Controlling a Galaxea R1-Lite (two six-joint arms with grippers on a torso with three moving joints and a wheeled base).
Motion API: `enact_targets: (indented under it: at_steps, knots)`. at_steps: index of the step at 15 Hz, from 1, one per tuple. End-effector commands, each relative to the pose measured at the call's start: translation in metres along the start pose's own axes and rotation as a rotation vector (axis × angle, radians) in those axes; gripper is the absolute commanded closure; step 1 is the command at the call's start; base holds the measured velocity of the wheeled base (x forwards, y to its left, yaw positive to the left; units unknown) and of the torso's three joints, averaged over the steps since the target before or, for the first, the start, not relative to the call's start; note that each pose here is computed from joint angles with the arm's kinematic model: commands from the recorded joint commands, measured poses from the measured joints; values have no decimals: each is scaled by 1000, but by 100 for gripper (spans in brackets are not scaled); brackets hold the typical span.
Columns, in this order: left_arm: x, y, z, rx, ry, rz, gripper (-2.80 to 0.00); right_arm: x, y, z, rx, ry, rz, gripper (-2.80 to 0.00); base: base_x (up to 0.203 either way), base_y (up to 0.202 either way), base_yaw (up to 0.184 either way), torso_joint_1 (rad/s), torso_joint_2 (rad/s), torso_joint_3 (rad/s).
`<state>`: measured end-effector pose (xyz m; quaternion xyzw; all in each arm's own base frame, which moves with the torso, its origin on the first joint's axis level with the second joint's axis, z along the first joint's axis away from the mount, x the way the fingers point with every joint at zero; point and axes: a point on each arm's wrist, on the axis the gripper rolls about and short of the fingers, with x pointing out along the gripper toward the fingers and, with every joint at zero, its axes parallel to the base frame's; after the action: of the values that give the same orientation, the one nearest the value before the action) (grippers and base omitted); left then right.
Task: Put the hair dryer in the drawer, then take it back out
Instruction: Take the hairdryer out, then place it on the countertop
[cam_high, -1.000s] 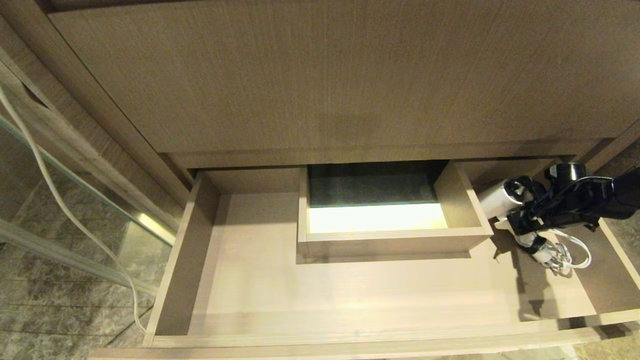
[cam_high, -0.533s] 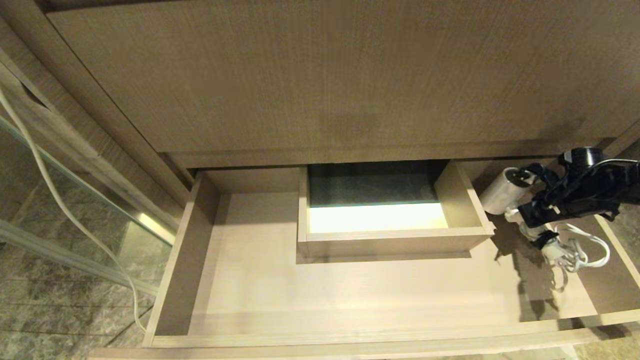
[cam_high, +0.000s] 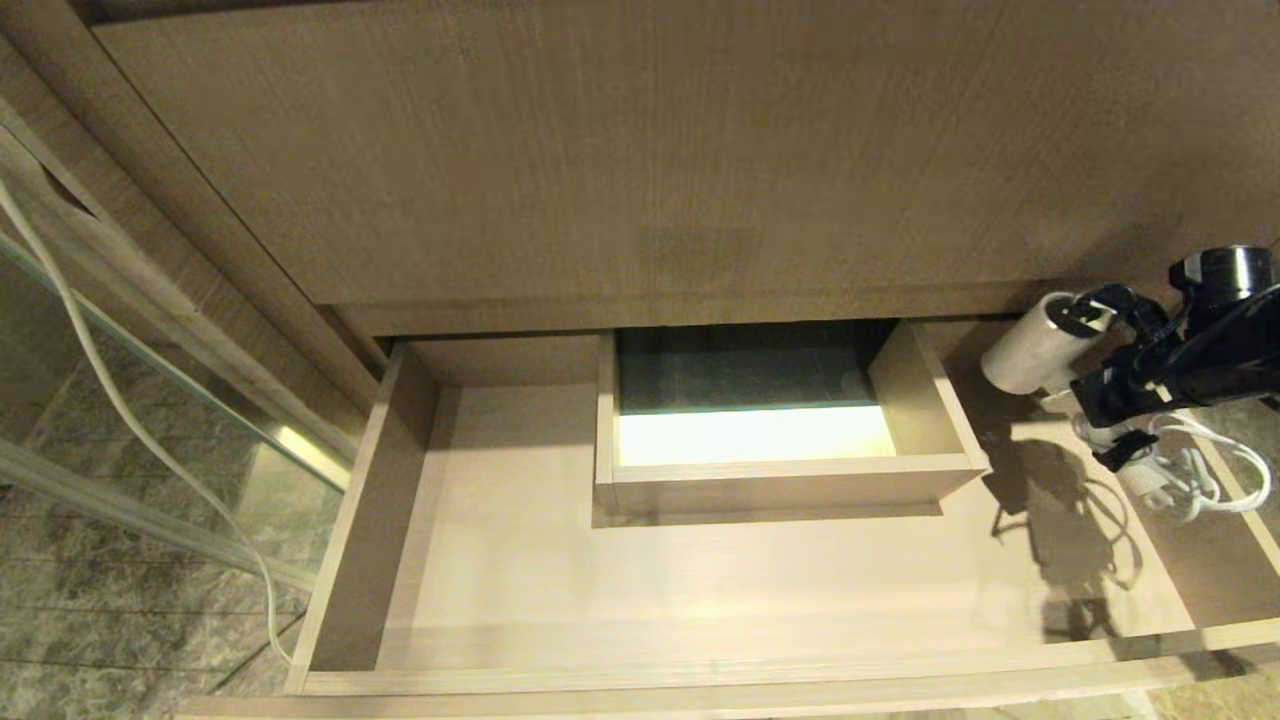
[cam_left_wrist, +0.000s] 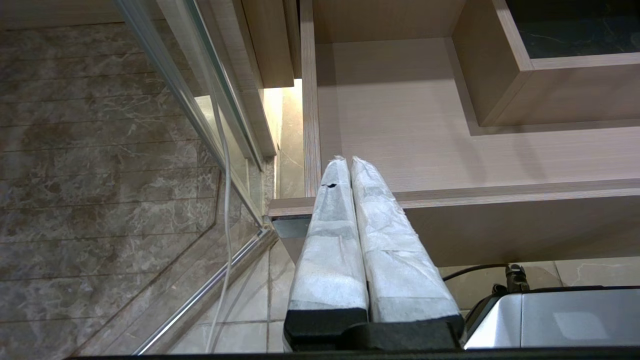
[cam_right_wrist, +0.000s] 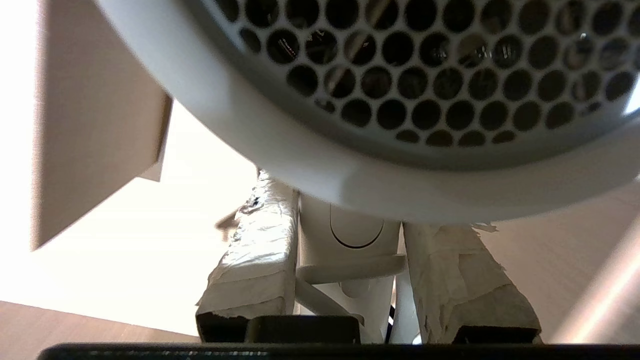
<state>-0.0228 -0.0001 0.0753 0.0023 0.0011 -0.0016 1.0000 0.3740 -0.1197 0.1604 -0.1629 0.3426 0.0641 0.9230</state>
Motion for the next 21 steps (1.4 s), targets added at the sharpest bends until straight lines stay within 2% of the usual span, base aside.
enact_targets:
  at_steps: [1,7,14,21]
  knots:
    - [0,0,0,0,2,0,0,-33,0,8,-7,-45,-39,0,0,0,0,0,0,0]
    - [0,0,0,0,2,0,0,-95,20,5,5,-45,-49,0,0,0,0,0,0,0]
    - [0,0,0,0,2,0,0,-172,50,-4,-18,-128,-104,0,0,0,0,0,0,0]
    - [0,0,0,0,2,0,0,-205,64,-14,-23,-161,-136,0,0,0,0,0,0,0]
